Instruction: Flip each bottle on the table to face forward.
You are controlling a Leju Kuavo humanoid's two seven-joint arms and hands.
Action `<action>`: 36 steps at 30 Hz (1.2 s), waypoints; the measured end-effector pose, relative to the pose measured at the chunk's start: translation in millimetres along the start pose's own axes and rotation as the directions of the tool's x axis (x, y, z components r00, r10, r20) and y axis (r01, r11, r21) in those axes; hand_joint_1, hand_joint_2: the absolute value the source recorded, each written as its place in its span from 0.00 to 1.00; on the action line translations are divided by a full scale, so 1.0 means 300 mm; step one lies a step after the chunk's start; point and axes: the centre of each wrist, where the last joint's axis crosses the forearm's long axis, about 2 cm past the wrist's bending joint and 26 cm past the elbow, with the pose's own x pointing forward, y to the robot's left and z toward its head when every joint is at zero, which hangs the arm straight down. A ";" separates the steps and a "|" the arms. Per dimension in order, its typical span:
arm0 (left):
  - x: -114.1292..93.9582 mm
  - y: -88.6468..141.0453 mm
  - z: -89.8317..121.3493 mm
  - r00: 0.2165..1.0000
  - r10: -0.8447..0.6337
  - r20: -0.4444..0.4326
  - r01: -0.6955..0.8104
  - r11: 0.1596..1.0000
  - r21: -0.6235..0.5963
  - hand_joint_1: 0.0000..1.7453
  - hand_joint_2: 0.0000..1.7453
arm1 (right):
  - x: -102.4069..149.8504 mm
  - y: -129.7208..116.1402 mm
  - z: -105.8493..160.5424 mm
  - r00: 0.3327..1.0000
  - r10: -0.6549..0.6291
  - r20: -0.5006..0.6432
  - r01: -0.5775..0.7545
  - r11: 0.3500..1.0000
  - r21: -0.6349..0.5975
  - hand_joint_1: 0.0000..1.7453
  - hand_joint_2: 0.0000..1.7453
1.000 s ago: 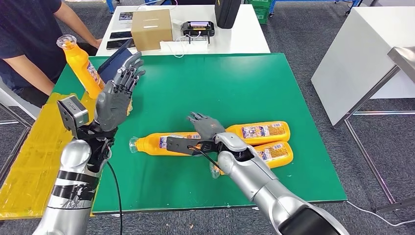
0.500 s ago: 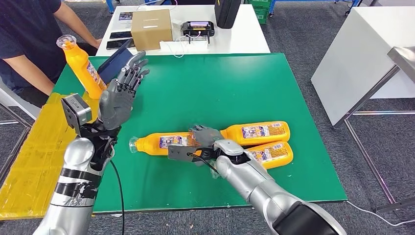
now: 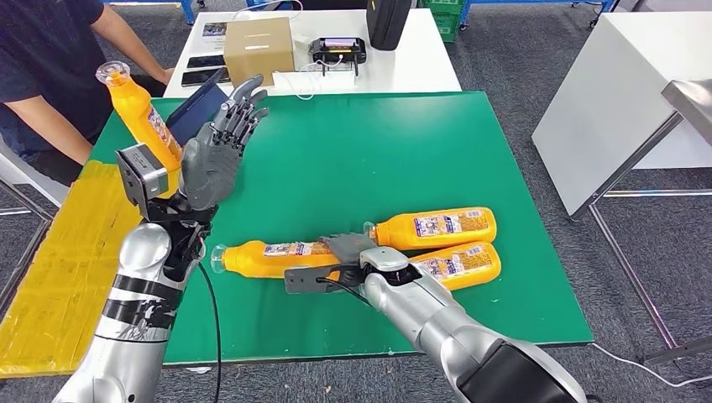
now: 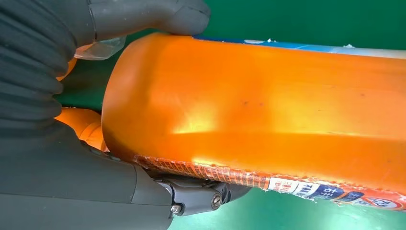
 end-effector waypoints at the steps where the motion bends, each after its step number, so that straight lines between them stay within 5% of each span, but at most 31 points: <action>1: 0.000 0.000 -0.002 1.000 0.001 0.000 -0.001 1.000 0.000 0.00 0.00 | 0.001 0.001 0.000 1.000 0.001 0.000 -0.001 1.000 0.001 0.99 1.00; 11: -0.011 -0.001 0.003 1.000 0.008 -0.006 -0.008 1.000 0.012 0.00 0.00 | 0.000 0.018 -0.002 1.000 -0.014 -0.011 0.014 0.999 -0.034 1.00 1.00; 15: -0.018 0.007 0.022 0.998 -0.053 -0.026 0.055 0.995 0.085 0.00 0.00 | -0.008 0.062 0.002 0.986 -0.167 -0.024 0.160 0.970 -0.186 1.00 1.00; 18: -0.012 0.033 0.059 0.995 -0.084 -0.052 0.093 0.969 0.228 0.00 0.00 | -0.021 0.104 0.018 0.918 -0.394 0.044 0.389 0.874 -0.291 1.00 1.00; 22: 0.011 0.088 0.113 0.992 -0.112 -0.062 0.128 0.886 0.446 0.00 0.00 | -0.028 0.104 0.063 0.740 -0.647 0.184 0.666 0.664 -0.340 1.00 1.00; 31: 0.026 0.141 0.172 0.988 -0.126 -0.086 0.151 0.747 0.647 0.00 0.00 | -0.044 0.044 0.152 0.569 -0.734 0.371 0.810 0.424 -0.404 1.00 1.00; 35: 0.022 0.140 0.177 0.994 -0.068 -0.090 0.110 0.755 0.646 0.00 1.00 | -0.042 0.036 0.175 0.554 -0.720 0.418 0.819 0.383 -0.427 1.00 1.00; 36: 0.020 0.138 0.177 0.996 -0.018 -0.090 0.071 0.769 0.635 0.00 1.00 | -0.041 0.035 0.182 0.555 -0.709 0.435 0.818 0.369 -0.441 1.00 1.00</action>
